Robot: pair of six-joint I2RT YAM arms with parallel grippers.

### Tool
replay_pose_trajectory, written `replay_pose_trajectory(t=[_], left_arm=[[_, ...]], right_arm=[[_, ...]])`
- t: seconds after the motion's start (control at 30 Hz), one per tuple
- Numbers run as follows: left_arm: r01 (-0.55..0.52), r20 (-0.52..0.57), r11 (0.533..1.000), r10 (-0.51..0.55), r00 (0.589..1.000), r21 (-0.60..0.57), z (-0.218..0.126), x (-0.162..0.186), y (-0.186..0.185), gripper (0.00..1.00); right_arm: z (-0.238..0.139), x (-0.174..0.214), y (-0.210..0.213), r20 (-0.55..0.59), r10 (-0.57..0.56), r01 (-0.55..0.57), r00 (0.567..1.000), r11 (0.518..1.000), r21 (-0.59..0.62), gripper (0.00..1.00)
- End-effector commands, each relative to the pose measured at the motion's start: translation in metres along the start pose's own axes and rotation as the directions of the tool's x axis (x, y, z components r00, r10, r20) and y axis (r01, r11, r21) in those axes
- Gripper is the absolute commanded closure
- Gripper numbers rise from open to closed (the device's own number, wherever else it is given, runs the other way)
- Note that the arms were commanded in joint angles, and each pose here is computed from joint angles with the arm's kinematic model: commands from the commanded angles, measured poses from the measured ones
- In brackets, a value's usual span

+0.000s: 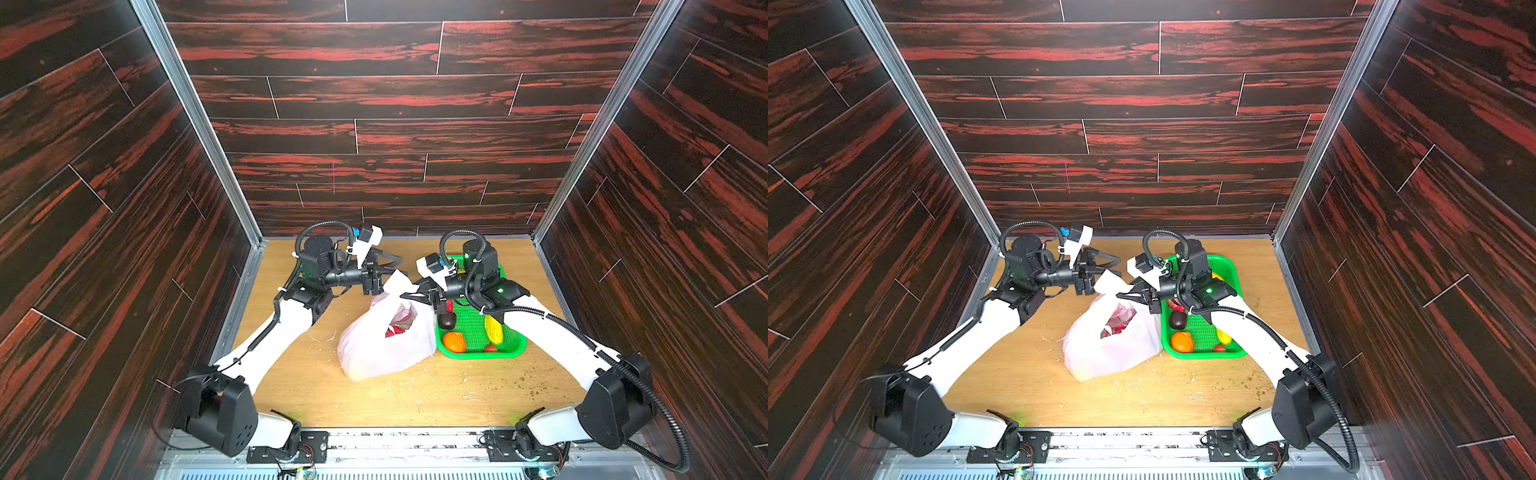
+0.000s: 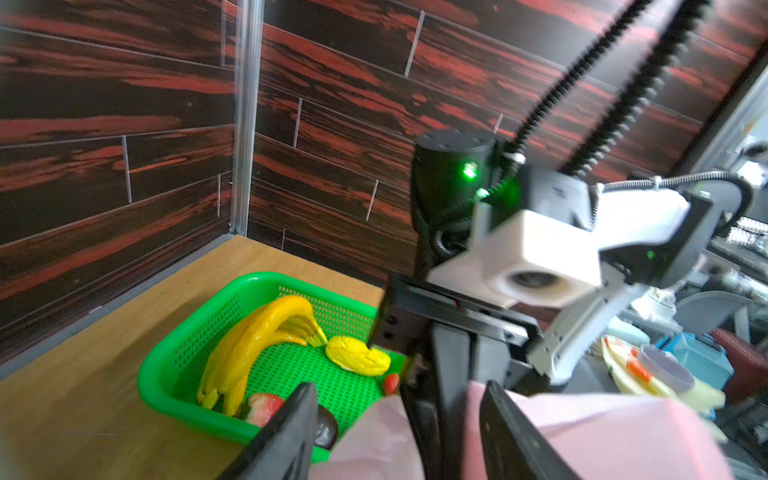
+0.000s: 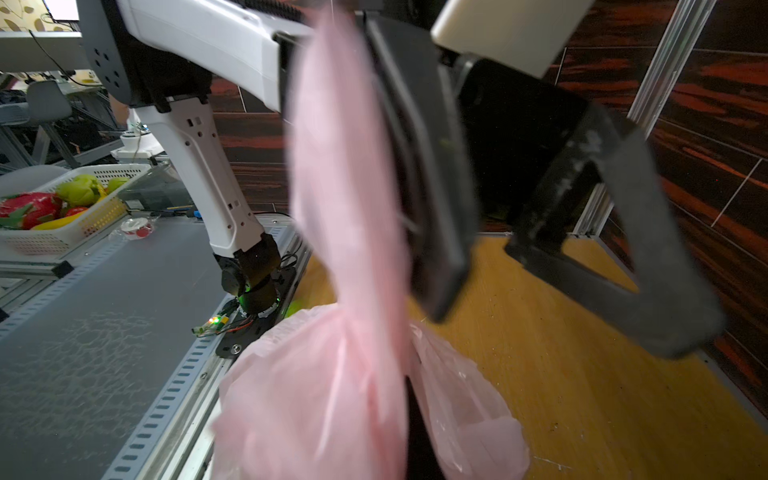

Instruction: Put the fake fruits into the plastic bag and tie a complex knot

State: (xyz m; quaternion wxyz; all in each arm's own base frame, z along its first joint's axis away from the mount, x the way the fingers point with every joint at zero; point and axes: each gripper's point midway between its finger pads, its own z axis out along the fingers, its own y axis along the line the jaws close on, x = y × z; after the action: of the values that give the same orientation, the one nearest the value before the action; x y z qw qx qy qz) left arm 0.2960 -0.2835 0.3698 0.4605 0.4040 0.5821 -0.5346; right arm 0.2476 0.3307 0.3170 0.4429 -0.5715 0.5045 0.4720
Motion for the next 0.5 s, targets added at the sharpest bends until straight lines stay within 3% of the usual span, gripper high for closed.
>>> replay_pose_trajectory(t=[0.0, 0.47], left_arm=[[-0.108, -0.026, 0.993, 0.11, 0.994, 0.051, -0.006, -0.012, -0.029, 0.35], [-0.113, -0.191, 0.992, 0.1, 0.977, -0.059, -0.007, 0.024, -0.02, 0.34]], right_arm=[[-0.007, -0.015, 0.009, 0.004, -0.062, 0.062, 0.998, 0.998, 0.012, 1.0], [-0.008, -0.016, -0.004, -0.043, -0.074, 0.078, 0.996, 0.994, 0.078, 1.0]])
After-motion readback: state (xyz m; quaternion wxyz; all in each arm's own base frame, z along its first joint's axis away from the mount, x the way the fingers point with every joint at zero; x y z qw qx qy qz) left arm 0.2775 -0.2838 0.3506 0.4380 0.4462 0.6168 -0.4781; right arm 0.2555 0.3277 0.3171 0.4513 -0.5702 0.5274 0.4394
